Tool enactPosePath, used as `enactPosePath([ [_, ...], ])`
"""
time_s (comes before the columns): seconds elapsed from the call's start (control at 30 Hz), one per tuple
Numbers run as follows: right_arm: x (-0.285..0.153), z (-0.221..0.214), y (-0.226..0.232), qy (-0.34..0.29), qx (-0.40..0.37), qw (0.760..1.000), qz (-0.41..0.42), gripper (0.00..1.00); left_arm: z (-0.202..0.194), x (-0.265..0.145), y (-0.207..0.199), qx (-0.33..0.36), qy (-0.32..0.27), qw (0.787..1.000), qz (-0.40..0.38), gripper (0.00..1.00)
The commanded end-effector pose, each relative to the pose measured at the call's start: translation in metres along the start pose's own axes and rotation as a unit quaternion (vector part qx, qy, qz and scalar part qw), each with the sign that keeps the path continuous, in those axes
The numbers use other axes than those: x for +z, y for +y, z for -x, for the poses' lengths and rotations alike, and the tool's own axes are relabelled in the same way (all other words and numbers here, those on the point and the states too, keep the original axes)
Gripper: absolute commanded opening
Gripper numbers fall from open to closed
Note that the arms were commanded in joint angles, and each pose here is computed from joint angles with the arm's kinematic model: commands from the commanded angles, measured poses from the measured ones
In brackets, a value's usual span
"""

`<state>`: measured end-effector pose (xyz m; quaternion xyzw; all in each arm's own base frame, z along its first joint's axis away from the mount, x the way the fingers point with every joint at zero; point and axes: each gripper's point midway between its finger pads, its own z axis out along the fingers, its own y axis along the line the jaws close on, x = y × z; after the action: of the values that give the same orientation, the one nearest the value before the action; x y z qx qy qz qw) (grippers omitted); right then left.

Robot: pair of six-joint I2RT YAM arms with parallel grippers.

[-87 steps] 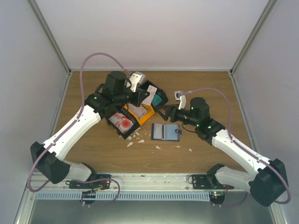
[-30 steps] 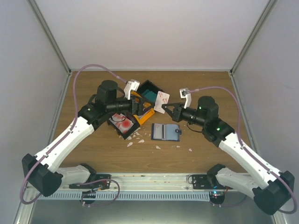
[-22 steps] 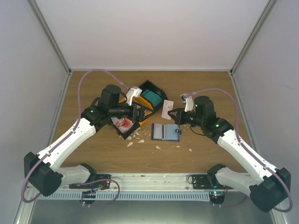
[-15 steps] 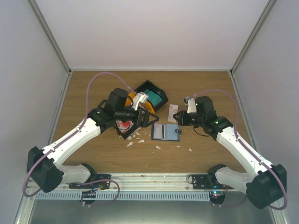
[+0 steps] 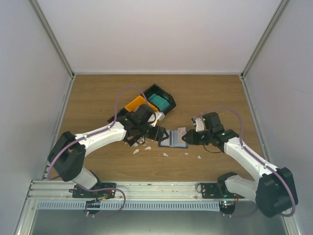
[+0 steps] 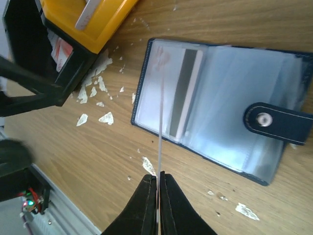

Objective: Put the credit cards into the card holder
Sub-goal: Pick up the credit card from the storage box, then insert the credit card into the card holder.

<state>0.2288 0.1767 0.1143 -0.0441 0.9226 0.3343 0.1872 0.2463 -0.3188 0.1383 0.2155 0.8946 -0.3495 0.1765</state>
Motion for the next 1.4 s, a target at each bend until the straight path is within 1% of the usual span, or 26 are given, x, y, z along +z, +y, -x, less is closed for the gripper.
enactPosePath([
  [0.0,0.012,0.000,0.014,0.015,-0.009,0.998,0.063,0.05,0.003,0.022,0.016,-0.010,-0.005,0.999,0.046,0.66],
  [0.23,0.029,0.006,0.008,0.026,-0.003,0.998,0.063,0.04,0.002,0.036,0.043,-0.025,-0.011,0.994,0.110,0.55],
  [0.33,0.035,0.009,0.003,0.024,0.006,0.998,0.057,0.01,-0.002,0.043,0.048,-0.036,-0.008,0.993,0.112,0.49],
  [0.47,0.043,0.011,-0.006,0.010,0.021,0.999,0.048,0.01,-0.008,0.053,0.051,-0.054,-0.004,0.993,0.101,0.47],
  [0.73,0.055,0.007,-0.020,0.002,0.040,0.999,0.035,0.01,-0.018,0.061,0.063,-0.083,0.000,0.990,0.118,0.50],
  [0.97,0.063,0.010,-0.023,-0.007,0.050,0.998,0.040,0.01,-0.027,0.068,0.072,-0.099,0.005,0.986,0.138,0.49],
  [1.03,0.065,0.011,-0.024,-0.008,0.052,0.998,0.041,0.00,-0.028,0.069,0.077,-0.098,0.005,0.984,0.151,0.46],
  [1.13,0.067,0.010,-0.026,-0.004,0.055,0.998,0.038,0.01,-0.031,0.071,0.080,-0.098,0.011,0.982,0.159,0.38],
  [1.2,0.069,0.008,-0.029,0.000,0.059,0.998,0.033,0.01,-0.034,0.072,0.083,-0.099,0.014,0.981,0.165,0.34],
  [1.37,0.076,0.001,-0.037,0.013,0.070,0.997,0.025,0.01,-0.038,0.075,0.087,-0.099,0.020,0.980,0.174,0.31],
])
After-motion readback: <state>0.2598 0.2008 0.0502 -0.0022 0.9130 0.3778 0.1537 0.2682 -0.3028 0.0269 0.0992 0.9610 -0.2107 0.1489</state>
